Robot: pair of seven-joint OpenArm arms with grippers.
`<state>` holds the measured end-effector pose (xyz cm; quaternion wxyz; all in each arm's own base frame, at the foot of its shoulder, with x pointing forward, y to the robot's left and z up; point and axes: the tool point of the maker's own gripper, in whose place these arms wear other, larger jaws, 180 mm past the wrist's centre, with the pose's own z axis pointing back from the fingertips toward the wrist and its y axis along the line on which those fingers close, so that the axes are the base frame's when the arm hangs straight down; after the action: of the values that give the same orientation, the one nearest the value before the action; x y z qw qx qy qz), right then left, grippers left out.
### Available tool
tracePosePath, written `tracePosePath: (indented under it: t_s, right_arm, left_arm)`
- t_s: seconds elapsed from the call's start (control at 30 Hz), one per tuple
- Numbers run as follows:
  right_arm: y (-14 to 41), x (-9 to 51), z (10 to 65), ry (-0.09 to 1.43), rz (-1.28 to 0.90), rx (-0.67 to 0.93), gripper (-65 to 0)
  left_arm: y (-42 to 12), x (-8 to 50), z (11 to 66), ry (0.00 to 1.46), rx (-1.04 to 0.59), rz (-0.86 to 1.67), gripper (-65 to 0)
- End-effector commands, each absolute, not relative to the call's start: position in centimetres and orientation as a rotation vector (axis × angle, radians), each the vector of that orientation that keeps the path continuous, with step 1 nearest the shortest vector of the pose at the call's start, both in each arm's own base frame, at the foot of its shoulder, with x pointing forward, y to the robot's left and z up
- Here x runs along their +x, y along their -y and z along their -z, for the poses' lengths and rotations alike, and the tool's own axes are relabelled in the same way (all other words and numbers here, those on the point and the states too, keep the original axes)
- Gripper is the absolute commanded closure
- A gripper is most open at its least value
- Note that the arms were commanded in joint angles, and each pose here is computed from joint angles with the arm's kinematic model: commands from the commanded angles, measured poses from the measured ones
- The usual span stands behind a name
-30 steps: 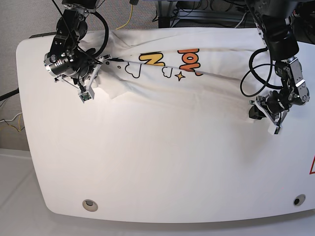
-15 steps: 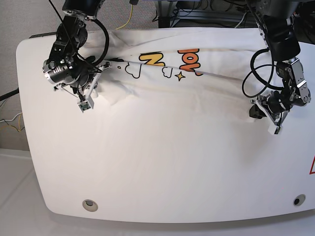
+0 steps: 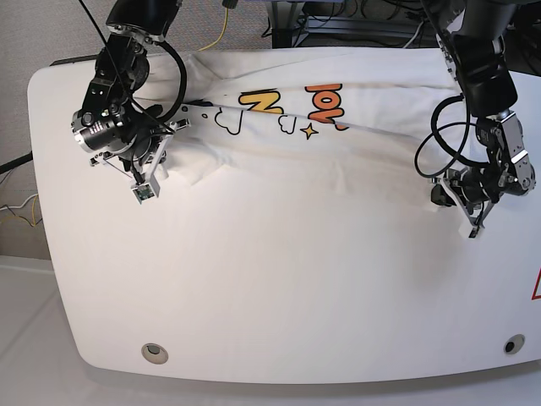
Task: Fold the T-shirt properly
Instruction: 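Hold the shirt with the right gripper while the left gripper pulls the edge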
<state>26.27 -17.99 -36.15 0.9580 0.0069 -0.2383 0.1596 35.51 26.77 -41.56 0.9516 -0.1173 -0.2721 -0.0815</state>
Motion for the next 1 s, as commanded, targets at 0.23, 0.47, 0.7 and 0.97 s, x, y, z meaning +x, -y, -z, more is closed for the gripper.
tracePosePath:
  t_s: [0.23,0.47,0.7,0.97]
  right_arm:
    - [18.2,27.1,35.2,0.523,-0.329,-0.001,0.0]
    - [18.2,27.2,35.1,0.524,-0.329,-0.001,0.0]
    - [18.2,27.2,35.1,0.527,-0.33,0.001,0.0]
    - [18.1,27.1,35.1,0.525,-0.33,0.003,0.0]
  left_arm:
    - [-27.8,37.5,37.3,0.601,-0.142,0.227,-8.8]
    - [-28.1,37.4,35.9,0.592,-0.096,0.259,-8.8]
    - [-28.3,37.3,34.9,0.585,-0.063,0.277,-8.8]
    - [-28.5,36.9,35.2,0.565,-0.054,0.278,-9.0]
